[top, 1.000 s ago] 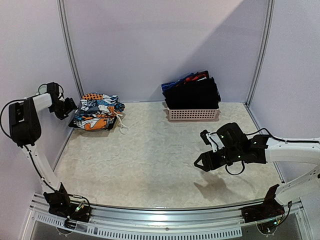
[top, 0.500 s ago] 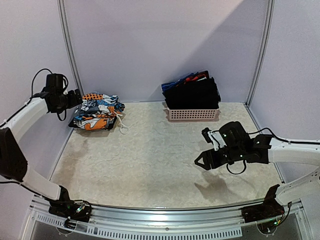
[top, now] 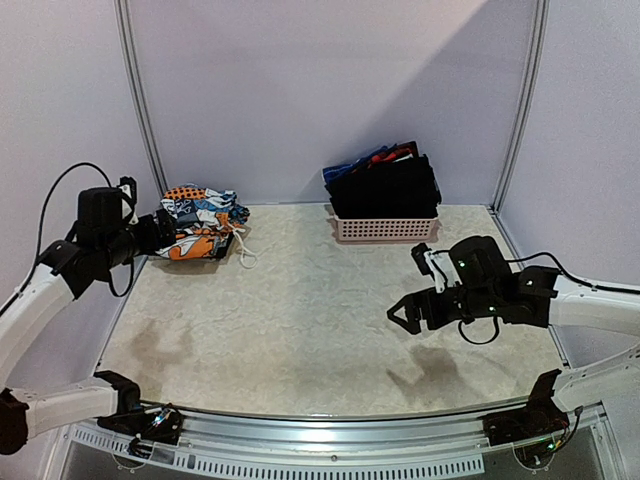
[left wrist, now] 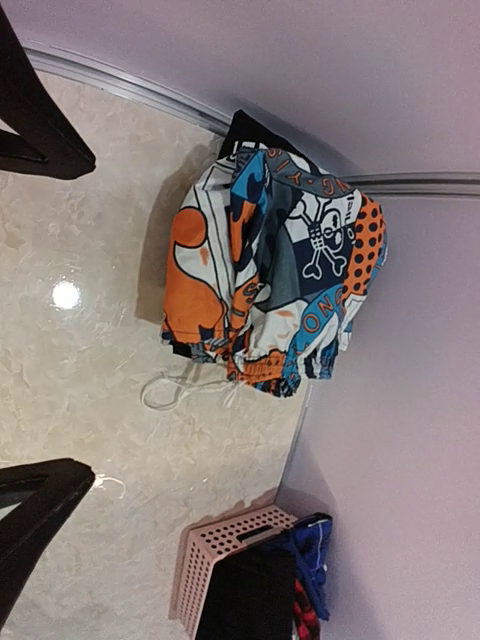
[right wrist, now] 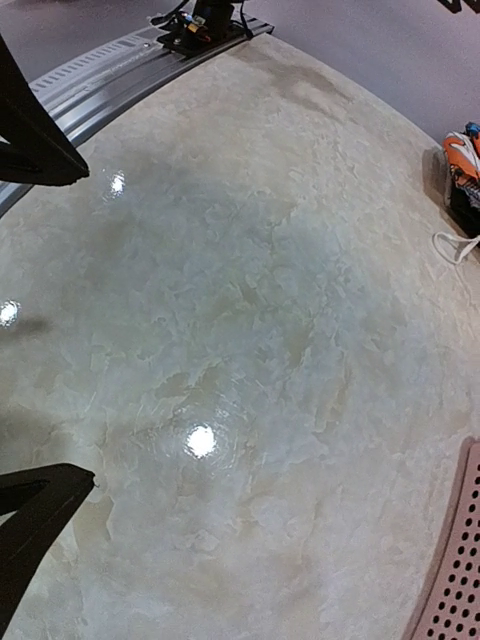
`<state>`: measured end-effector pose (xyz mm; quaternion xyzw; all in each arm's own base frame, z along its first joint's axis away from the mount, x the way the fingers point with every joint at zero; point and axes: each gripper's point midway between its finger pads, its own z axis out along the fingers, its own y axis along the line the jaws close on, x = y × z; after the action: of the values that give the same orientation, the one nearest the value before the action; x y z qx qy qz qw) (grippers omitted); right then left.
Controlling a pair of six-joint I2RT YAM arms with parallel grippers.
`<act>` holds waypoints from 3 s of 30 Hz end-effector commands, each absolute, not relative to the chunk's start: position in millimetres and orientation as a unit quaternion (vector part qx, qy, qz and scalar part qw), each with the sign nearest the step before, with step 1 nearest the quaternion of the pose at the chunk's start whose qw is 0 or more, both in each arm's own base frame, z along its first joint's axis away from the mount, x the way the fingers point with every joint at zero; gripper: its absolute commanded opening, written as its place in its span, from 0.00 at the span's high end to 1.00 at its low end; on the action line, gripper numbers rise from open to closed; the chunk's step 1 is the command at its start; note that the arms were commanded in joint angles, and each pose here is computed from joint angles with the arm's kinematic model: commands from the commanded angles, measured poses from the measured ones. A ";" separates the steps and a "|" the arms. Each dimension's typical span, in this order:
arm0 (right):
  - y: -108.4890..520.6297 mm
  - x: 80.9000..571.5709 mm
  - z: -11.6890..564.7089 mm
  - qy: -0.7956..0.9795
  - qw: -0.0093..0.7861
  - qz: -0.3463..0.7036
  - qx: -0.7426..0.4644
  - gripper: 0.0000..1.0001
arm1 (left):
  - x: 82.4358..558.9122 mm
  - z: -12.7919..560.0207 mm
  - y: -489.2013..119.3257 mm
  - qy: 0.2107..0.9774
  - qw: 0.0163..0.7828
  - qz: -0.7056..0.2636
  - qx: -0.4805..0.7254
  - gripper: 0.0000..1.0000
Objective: Fold and stack the mixed laundry pile
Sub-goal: Adjust the square-folded shorts at the corner of the board.
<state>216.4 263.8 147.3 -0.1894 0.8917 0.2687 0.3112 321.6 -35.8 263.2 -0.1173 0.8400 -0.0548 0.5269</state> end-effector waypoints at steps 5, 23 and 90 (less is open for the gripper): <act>256.0 234.1 176.6 0.883 0.365 0.246 -0.162 0.01 | 279.6 232.2 -61.4 0.851 0.515 -0.069 -0.082 0.01; 238.5 287.3 236.3 0.859 0.471 0.198 -0.034 0.01 | 234.9 173.6 -85.2 0.875 0.473 -0.099 -0.034 0.00; 233.5 265.2 168.8 0.886 0.410 0.206 -0.071 0.01 | 491.1 93.0 -101.4 0.916 0.386 0.106 -0.017 0.29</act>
<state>265.7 238.3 169.6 -0.0748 0.8867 0.2077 0.4064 500.9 -99.5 82.2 -0.0742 0.9152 0.0388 0.3941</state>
